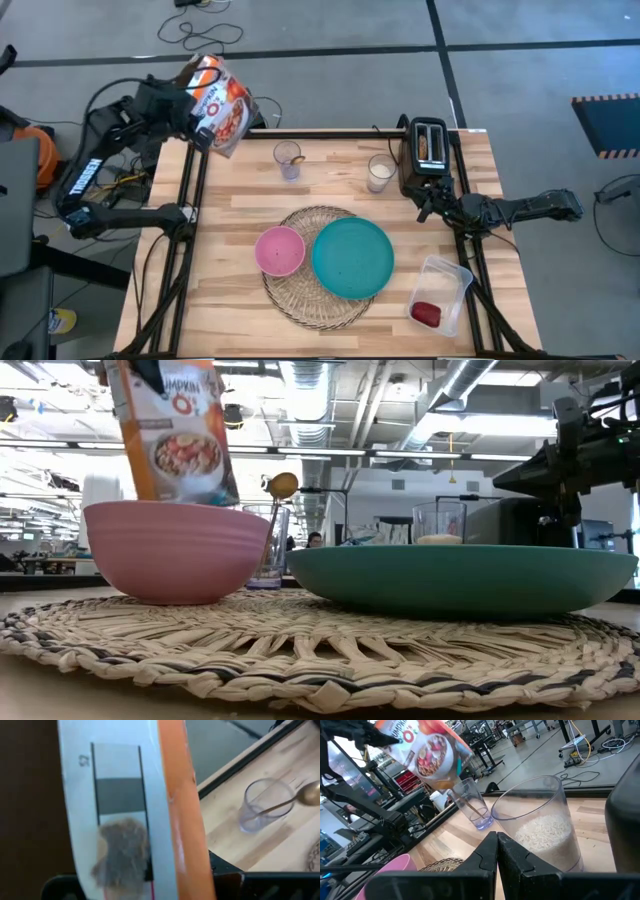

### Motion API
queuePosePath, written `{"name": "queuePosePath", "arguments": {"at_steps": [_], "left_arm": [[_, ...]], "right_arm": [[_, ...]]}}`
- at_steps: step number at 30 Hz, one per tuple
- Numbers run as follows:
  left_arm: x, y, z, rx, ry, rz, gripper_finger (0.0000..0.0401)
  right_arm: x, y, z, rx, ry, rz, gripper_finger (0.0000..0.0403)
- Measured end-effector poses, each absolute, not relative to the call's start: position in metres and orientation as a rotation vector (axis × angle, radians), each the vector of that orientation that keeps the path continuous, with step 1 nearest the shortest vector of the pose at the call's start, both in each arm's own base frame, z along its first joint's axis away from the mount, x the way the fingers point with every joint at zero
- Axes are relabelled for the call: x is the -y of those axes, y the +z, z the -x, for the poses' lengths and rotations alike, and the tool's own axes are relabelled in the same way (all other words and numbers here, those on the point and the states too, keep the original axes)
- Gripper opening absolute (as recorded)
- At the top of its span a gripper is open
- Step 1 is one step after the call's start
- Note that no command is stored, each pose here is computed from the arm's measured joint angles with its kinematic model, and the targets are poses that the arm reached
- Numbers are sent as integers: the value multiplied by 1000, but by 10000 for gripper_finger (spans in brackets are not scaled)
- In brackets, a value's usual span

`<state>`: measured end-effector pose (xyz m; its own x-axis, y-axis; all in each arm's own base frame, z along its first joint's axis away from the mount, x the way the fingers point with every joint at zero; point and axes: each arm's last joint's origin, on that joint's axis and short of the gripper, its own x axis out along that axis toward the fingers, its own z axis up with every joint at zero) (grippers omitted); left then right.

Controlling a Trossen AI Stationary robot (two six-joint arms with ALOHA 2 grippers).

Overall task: Arrange a breakfast setting
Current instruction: Pour the cereal into the pink bowl from the cereal box

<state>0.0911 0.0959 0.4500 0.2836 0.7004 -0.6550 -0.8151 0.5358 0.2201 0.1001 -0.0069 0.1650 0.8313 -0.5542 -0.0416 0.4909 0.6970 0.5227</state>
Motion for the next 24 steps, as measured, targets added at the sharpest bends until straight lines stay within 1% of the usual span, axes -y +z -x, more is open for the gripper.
{"name": "queuePosePath", "arguments": {"at_steps": [7,12,24], "left_arm": [[-80,480,-88,-655,964,105,0],[-71,492,-91,-595,879,80,0],[-54,505,-132,-449,625,-41,0]], "right_arm": [[7,165,-100,119,-584,-536,35],[7,165,-100,119,-583,-536,35],[4,166,-101,80,-498,-454,35]]}}
